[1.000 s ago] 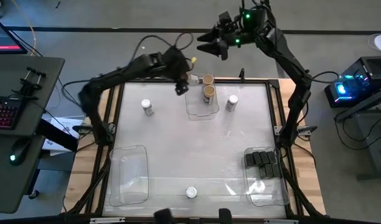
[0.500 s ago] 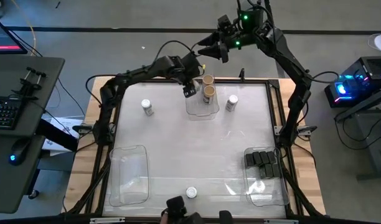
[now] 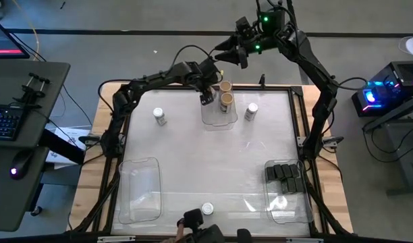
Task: Sort spices by type
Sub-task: Put the gold spice bottle into the top transparent bin
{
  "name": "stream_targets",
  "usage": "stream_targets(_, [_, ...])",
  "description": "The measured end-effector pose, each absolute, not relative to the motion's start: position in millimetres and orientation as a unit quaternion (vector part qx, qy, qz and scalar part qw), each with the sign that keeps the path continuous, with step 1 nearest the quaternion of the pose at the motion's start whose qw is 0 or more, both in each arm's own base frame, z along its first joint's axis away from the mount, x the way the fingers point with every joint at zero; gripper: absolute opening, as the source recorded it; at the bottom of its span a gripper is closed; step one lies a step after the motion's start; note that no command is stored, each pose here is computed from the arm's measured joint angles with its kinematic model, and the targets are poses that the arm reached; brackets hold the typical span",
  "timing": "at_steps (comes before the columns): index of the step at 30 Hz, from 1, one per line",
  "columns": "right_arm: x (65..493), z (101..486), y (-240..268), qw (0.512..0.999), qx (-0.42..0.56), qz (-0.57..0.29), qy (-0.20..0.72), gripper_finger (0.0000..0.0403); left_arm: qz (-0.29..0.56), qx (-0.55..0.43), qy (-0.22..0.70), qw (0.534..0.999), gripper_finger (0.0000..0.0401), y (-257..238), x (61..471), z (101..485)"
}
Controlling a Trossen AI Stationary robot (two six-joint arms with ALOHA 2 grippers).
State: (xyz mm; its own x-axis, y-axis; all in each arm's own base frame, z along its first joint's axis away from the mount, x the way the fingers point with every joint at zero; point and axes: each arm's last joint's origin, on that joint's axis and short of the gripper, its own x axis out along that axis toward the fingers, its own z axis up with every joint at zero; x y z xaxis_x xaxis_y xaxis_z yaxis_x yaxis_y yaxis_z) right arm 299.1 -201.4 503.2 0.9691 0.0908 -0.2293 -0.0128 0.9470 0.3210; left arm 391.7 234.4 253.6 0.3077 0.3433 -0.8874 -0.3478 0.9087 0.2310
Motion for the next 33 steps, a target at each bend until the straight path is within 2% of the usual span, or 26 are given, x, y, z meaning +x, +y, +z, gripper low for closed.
stream_targets(15, [303.0,503.3,-195.7,0.979,0.159,0.034,0.123,0.0287,0.193,0.019,0.546,0.815,0.0295,233.8,391.8,256.8])
stream_targets(24, [303.1,503.5,-195.7,0.981,0.149,0.035,0.121,0.0287,0.223,0.033,0.515,0.827,0.0296,227.4,378.3,307.2])
stream_targets(30, [303.1,503.3,-195.7,0.983,0.130,0.035,0.121,0.0287,0.195,-0.074,0.515,0.832,0.0296,211.3,338.0,345.7])
stream_targets(33, [302.5,502.9,-196.6,0.983,0.130,0.031,0.123,0.0287,0.196,-0.097,0.495,0.841,0.0296,204.1,319.4,361.1])
